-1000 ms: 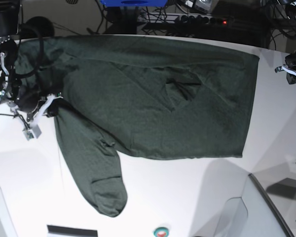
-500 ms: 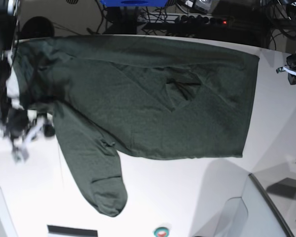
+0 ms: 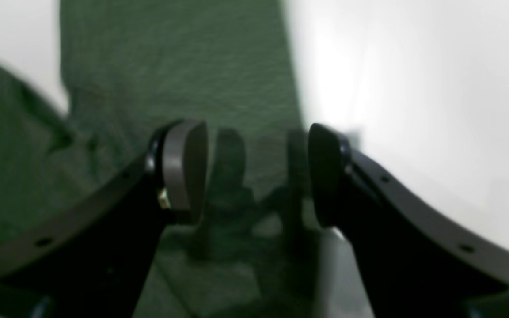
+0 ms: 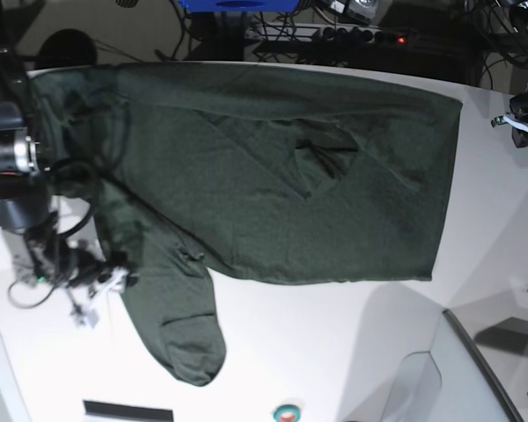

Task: Layout the t-shirt on the table in an organized manner, then fold the t-shirt properly
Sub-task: 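Drag the grasped sleeve fabric toward the hem with the right gripper, then pull the sleeve fabric inward onto the shirt body with the right gripper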

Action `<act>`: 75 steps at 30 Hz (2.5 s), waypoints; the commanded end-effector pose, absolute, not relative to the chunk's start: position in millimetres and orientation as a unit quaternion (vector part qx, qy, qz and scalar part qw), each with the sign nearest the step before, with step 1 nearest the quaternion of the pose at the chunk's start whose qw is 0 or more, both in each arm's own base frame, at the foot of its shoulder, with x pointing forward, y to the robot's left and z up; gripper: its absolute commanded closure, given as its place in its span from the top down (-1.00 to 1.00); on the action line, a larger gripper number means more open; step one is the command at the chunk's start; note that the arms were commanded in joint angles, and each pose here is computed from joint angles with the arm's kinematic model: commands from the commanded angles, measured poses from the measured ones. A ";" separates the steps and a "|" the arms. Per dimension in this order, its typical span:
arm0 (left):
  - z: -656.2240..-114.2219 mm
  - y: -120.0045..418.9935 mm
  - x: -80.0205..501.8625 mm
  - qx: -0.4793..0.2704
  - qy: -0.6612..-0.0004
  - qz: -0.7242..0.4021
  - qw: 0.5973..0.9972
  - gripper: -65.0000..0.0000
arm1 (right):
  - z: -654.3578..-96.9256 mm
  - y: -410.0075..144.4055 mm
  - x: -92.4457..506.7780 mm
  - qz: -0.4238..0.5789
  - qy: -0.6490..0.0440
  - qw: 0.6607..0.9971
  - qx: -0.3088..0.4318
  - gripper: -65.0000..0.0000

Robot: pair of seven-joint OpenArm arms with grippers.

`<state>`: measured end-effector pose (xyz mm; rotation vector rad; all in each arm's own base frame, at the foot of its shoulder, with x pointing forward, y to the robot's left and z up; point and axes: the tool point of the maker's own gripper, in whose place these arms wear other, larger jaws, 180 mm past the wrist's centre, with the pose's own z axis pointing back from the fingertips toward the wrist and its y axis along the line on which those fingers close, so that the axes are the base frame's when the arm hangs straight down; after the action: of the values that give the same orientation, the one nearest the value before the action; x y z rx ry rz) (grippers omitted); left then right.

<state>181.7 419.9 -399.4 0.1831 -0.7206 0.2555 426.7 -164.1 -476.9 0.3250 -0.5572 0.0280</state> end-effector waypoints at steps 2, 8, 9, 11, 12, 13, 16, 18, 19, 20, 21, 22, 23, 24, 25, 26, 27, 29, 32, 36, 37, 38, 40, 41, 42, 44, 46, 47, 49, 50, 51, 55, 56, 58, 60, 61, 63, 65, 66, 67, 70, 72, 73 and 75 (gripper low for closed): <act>-382.5 429.6 189.8 0.103 -0.372 0.115 0.915 -1.00 | -458.7 -184.5 446.3 0.004 -0.308 0.941 0.143 0.05; -382.5 429.6 189.8 0.103 -0.372 0.115 0.915 -1.00 | -470.8 -201.9 438.5 -0.031 -0.299 0.948 0.103 0.05; -382.5 429.6 189.8 0.103 -0.372 0.115 0.915 -1.00 | -467.9 -201.1 441.0 -0.028 -0.304 0.947 0.103 0.05; -383.9 429.8 189.0 0.102 -0.370 0.116 0.916 -1.00 | -461.8 -198.0 444.7 -0.019 -0.310 0.945 0.105 0.05; -383.9 429.8 189.0 0.102 -0.370 0.116 0.916 -1.00 | -459.8 -196.9 444.2 -0.013 -0.308 0.946 0.104 0.05; -384.3 429.8 188.7 0.102 -0.370 0.116 0.916 -1.00 | -454.4 -195.0 447.2 -0.006 -0.312 0.944 0.104 0.05; -383.4 429.7 189.3 0.103 -0.371 0.115 0.916 -1.00 | -446.3 -197.8 452.4 -0.001 -0.322 0.942 0.098 0.05; -382.5 429.6 189.8 0.103 -0.372 0.115 0.915 -1.00 | -445.5 -207.7 452.3 -0.008 -0.323 0.942 0.087 0.05; -383.0 429.7 189.5 0.103 -0.372 0.115 0.915 -1.00 | -445.8 -210.9 452.3 -0.014 -0.323 0.943 0.082 0.05; -383.9 429.8 189.0 0.102 -0.370 0.116 0.916 -1.00 | -445.9 -213.0 452.3 -0.017 -0.323 0.943 0.079 0.05; -383.9 429.8 189.0 0.102 -0.370 0.116 0.916 -1.00 | -446.8 -213.2 451.5 -0.016 -0.322 0.944 0.077 0.05; -383.9 429.8 189.0 0.102 -0.370 0.116 0.916 -1.00 | -450.2 -213.5 448.3 -0.017 -0.317 0.945 0.077 0.05; -383.9 429.8 189.0 0.102 -0.370 0.116 0.916 -1.00 | -453.1 -214.1 446.0 -0.019 -0.313 0.946 0.077 0.05; -383.9 429.8 189.0 0.102 -0.370 0.116 0.916 -1.00 | -455.8 -214.8 444.1 -0.021 -0.311 0.947 0.077 0.05; -383.9 429.8 189.0 0.102 -0.370 0.116 0.916 -1.00 | -458.1 -215.3 442.9 -0.021 -0.312 0.947 0.076 0.05; -383.9 429.8 189.0 0.102 -0.370 0.116 0.916 -1.00 | -461.1 -216.6 441.3 -0.025 -0.312 0.947 0.075 0.05; -383.9 429.8 189.0 0.102 -0.370 0.116 0.916 -1.00 | -463.4 -216.3 439.8 -0.027 -0.311 0.947 0.076 0.05; -384.3 429.8 188.7 0.102 -0.370 0.116 0.916 -1.00 | -467.8 -213.3 436.7 -0.029 -0.305 0.949 0.078 0.05; -384.3 429.8 188.7 0.102 -0.370 0.116 0.916 -1.00 | -470.0 -208.8 435.6 -0.028 -0.302 0.949 0.082 0.05; -384.4 430.0 188.5 0.103 -0.370 0.116 0.916 -1.00 | -471.4 -196.0 436.4 -0.025 -0.301 0.949 0.091 0.02; -384.4 430.0 188.5 0.103 -0.370 0.116 0.916 -1.00 | -471.5 -195.0 436.5 -0.024 -0.301 0.949 0.092 -0.03; -384.4 430.0 188.5 0.103 -0.370 0.116 0.916 -1.00 | -471.5 -195.0 436.5 -0.024 -0.301 0.949 0.092 -0.14; -384.4 430.0 188.5 0.103 -0.370 0.116 0.916 -1.00 | -471.5 -195.0 436.5 -0.024 -0.301 0.949 0.092 -0.50; -384.4 430.0 188.5 0.103 -0.370 0.116 0.916 -1.00 | -471.1 -194.9 436.9 -0.024 -0.302 0.949 0.092 -0.73; -384.4 430.0 188.5 0.103 -0.370 0.116 0.916 -1.00 | -470.2 -194.8 437.7 -0.024 -0.303 0.948 0.092 -0.92; -385.3 430.0 186.8 0.103 -0.367 0.116 0.917 -1.00 | -469.1 -195.8 438.5 -0.025 -0.305 0.948 0.092 -1.00; -386.1 430.4 183.7 0.104 -0.364 0.114 0.919 -1.00 | -467.5 -197.4 439.7 -0.026 -0.307 0.947 0.092 -0.99; -386.1 430.4 183.7 0.104 -0.364 0.114 0.919 -1.00 | -465.4 -197.8 441.2 -0.025 -0.310 0.946 0.093 -1.00; -386.4 430.4 183.1 0.104 -0.363 0.114 0.919 -1.00 | -454.3 -194.3 449.3 -0.014 -0.325 0.941 0.093 -1.00; -386.4 430.4 183.1 0.104 -0.363 0.114 0.919 -1.00 | -455.0 -191.8 445.2 -0.009 -0.320 0.943 0.095 -1.00; -386.4 430.4 183.1 0.104 -0.363 0.114 0.919 -1.00 | -451.4 -189.6 445.0 -0.001 -0.323 0.942 0.095 -1.00; -385.5 430.3 183.7 0.105 -0.364 0.113 0.918 -1.00 | -423.0 -171.0 444.5 0.044 -0.355 0.929 0.098 -1.00; -385.5 430.3 183.7 0.105 -0.364 0.113 0.918 -1.00 | -416.1 -166.6 442.9 0.054 -0.359 0.927 0.098 -1.00; -385.9 430.3 183.4 0.105 -0.364 0.114 0.919 -1.00 | -408.3 -159.3 434.5 0.072 -0.359 0.926 0.097 -1.00; -385.9 430.3 183.4 0.105 -0.364 0.114 0.919 -1.00 | -397.7 -150.5 427.4 0.090 -0.366 0.921 0.098 -1.00; -386.4 430.4 183.1 0.104 -0.363 0.114 0.919 -1.00 | -394.4 -145.1 422.1 0.098 -0.367 0.920 0.100 -1.00; -386.4 430.4 183.1 0.104 -0.363 0.114 0.919 -1.00 | -383.0 -135.9 414.0 0.114 -0.375 0.914 0.101 -1.00; -385.9 430.3 183.4 0.105 -0.364 0.114 0.919 -1.00 | -375.5 -128.1 400.9 0.129 -0.378 0.911 0.101 -1.00; -385.6 430.3 184.0 0.104 -0.364 0.114 0.918 -1.00 | -370.9 -123.3 394.3 0.136 -0.382 0.908 0.103 -1.00; -385.6 430.3 184.0 0.104 -0.364 0.114 0.918 -1.00 | -368.2 -117.0 388.1 0.141 -0.383 0.907 0.107 -1.00; -385.8 430.4 184.2 0.104 -0.365 0.115 0.918 -1.00 | -358.0 -98.0 367.6 0.155 -0.388 0.900 0.119 -1.00; -385.8 430.0 185.0 0.104 -0.365 0.114 0.918 -1.00 | -355.3 -88.9 353.1 0.165 -0.388 0.898 0.125 -1.00; -385.7 429.5 185.8 0.103 -0.366 0.114 0.918 -1.00 | -353.6 -81.4 347.0 0.167 -0.391 0.895 0.133 -1.00; -386.0 429.1 186.0 0.103 -0.365 0.113 0.918 -1.00 | -353.7 -70.6 335.4 0.165 -0.391 0.894 0.146 -1.00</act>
<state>178.6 420.1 -400.5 0.1853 -0.7142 0.2513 325.0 -72.0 -369.3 0.2944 -0.7531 0.3399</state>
